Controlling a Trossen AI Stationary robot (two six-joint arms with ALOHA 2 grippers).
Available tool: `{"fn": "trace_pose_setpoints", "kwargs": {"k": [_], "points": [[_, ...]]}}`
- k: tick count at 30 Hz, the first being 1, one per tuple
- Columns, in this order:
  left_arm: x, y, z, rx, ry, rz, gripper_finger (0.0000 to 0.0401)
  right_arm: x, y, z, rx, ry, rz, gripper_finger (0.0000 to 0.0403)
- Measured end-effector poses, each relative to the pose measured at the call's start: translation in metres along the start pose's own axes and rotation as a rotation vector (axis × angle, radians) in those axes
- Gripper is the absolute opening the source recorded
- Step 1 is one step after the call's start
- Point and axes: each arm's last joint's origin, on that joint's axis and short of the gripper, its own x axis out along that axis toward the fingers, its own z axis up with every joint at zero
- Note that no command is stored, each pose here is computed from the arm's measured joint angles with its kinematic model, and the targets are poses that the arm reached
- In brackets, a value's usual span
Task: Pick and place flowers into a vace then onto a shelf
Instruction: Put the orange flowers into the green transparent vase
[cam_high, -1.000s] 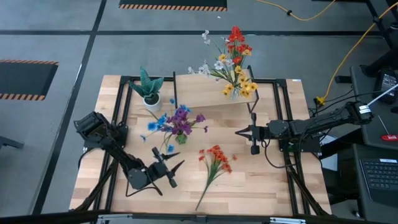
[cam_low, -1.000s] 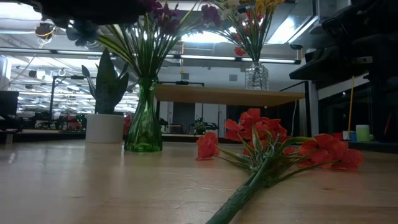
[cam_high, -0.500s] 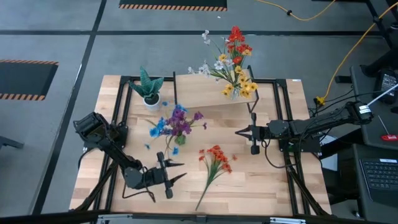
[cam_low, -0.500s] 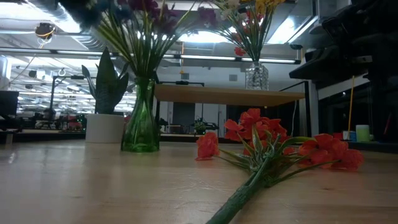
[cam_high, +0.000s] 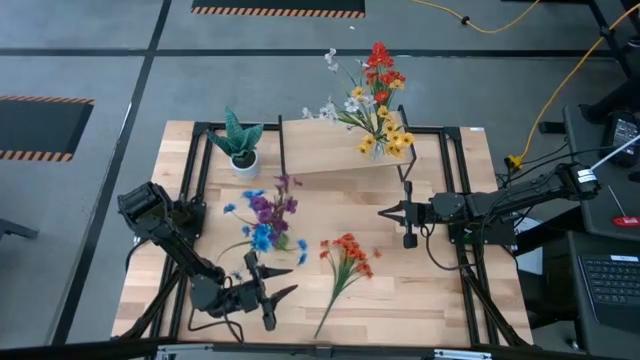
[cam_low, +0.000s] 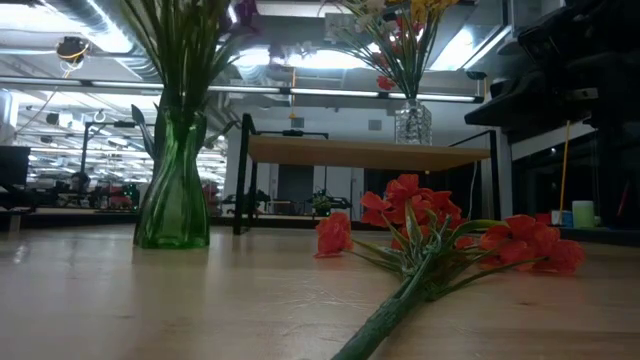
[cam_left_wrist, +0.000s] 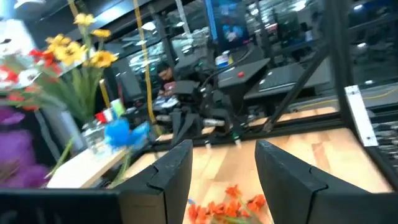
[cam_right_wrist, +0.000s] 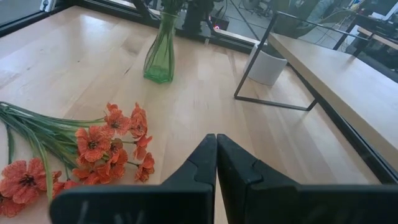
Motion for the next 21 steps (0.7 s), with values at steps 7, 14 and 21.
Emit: {"fn": "trace_pose_setpoints", "kwargs": {"k": [7,14,21], "points": [[-0.011,-0.005,0.001,0.049,-0.008,-0.045,0.0168,0.0,0.0,0.0,0.0,0.0,0.0,0.0016],[-0.028,-0.015,-0.003,0.005,0.008,-0.119,0.0154,0.0,0.0,0.0,0.0,0.001,0.0,0.0016],[-0.033,-0.024,-0.014,-0.031,0.024,-0.303,0.0118,0.0,0.0,0.001,-0.001,-0.013,-0.003,0.0016]]}}
